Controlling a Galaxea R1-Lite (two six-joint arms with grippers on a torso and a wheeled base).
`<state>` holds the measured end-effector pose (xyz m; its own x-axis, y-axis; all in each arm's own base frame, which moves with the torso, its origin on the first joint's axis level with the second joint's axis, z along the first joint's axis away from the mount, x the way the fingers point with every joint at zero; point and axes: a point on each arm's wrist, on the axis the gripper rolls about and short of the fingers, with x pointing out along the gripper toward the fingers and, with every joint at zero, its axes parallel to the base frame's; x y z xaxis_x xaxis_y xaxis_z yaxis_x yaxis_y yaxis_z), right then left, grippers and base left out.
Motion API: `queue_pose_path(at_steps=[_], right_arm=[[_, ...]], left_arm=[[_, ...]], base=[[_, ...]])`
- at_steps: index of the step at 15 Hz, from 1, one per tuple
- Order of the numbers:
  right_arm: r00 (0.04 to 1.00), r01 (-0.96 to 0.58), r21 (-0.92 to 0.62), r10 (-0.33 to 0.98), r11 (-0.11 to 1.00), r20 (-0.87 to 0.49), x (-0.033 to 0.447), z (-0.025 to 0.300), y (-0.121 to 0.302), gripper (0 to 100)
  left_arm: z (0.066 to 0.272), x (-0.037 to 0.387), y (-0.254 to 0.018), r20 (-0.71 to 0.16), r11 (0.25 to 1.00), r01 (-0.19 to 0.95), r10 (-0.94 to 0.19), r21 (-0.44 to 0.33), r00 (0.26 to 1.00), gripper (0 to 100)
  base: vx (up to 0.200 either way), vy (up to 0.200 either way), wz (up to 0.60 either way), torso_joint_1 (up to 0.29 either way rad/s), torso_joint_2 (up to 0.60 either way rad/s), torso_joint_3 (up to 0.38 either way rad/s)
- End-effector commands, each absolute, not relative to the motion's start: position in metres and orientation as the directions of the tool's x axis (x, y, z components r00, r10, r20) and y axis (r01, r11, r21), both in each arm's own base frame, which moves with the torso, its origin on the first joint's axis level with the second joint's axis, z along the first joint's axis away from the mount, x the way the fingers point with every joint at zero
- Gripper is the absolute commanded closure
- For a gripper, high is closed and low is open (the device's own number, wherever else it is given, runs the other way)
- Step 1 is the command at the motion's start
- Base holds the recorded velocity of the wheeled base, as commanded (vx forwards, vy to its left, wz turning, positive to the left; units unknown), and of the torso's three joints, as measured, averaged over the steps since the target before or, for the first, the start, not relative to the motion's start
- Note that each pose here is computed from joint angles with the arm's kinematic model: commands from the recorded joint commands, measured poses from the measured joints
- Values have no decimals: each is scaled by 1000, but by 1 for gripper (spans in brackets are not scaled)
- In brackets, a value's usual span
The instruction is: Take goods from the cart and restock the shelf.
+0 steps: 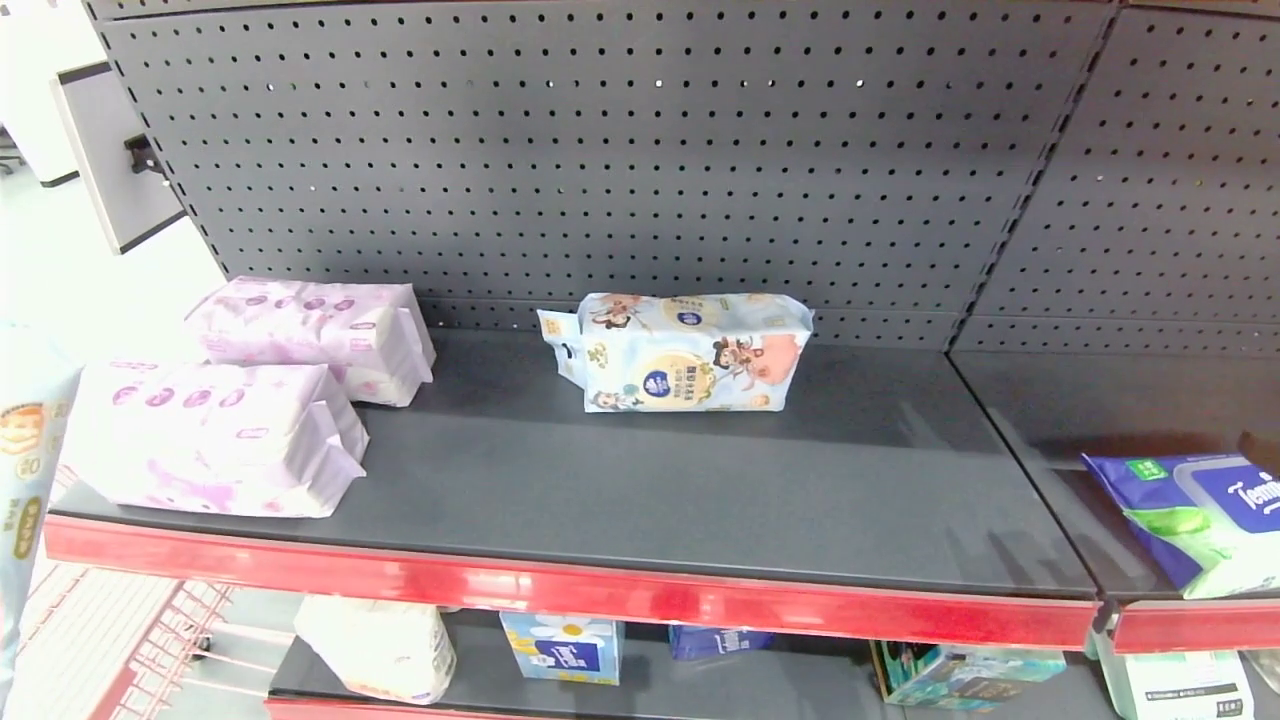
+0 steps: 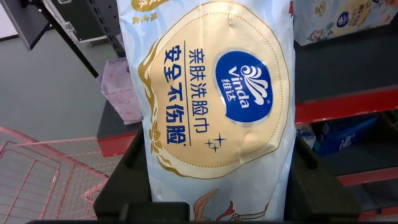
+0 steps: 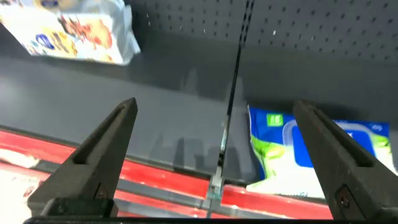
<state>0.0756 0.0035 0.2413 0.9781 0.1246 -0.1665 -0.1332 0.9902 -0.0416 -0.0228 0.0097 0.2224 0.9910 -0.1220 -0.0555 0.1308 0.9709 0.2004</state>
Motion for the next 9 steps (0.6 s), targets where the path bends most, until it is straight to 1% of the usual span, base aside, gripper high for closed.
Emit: queue_pose_path(at_steps=[1, 3, 4, 5, 7, 9], right_arm=[[976, -130, -40, 121, 991, -183, 75, 236, 3, 0], [975, -128, -41, 118, 991, -188, 77, 236, 3, 0], [975, -127, -53, 115, 990, -192, 78, 235, 3, 0], [974, -127, -54, 115, 990, -195, 78, 235, 3, 0], [971, -128, -52, 115, 990, -210, 79, 230, 3, 0], [966, -136, -67, 118, 988, -230, 79, 224, 3, 0]], left_arm=[[219, -29, 11, -33, 970, 127, -122, 207, 992, 100], [216, -35, 13, -15, 970, 123, -122, 209, 992, 100], [209, -43, 15, -32, 969, 126, -122, 213, 992, 100], [207, -45, 16, -38, 968, 131, -125, 214, 991, 100], [207, -44, 16, -39, 968, 134, -128, 214, 991, 100], [208, -44, 16, -39, 967, 135, -130, 214, 991, 100]], base=[[0, 0, 0, 0, 0, 0], [0, 0, 0, 0, 0, 0], [0, 0, 0, 0, 0, 0], [0, 0, 0, 0, 0, 0], [0, 0, 0, 0, 0, 0], [200, 0, 0, 5, 7, 2]])
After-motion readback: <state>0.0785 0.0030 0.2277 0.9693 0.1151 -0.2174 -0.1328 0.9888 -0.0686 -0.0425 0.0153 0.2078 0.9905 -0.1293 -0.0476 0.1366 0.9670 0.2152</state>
